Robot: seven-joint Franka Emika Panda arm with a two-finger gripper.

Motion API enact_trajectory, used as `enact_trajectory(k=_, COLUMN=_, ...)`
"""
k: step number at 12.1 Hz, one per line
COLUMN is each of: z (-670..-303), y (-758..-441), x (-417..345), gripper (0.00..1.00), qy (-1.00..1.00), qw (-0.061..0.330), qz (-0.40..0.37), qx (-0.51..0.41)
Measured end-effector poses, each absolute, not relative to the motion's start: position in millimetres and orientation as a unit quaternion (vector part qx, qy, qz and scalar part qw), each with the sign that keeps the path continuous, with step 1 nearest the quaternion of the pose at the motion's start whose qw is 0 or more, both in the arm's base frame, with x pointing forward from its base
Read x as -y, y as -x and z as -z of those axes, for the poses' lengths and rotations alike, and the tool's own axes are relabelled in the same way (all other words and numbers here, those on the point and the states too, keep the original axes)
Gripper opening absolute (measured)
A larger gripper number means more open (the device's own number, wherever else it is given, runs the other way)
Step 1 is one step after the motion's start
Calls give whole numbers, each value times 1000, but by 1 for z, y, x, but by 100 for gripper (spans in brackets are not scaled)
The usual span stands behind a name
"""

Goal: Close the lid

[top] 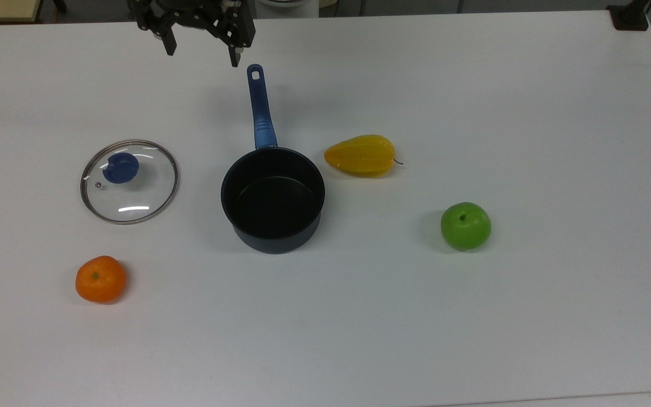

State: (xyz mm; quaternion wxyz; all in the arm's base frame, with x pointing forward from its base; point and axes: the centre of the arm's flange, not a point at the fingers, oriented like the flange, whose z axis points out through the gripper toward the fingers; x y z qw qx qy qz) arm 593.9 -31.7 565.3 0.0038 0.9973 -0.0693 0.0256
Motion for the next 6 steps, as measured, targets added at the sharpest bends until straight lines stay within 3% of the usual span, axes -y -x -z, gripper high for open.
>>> enact_trajectory(k=6, z=-562, y=-595, x=36, gripper=100, qy=-997, qw=4, qz=-23, qx=73)
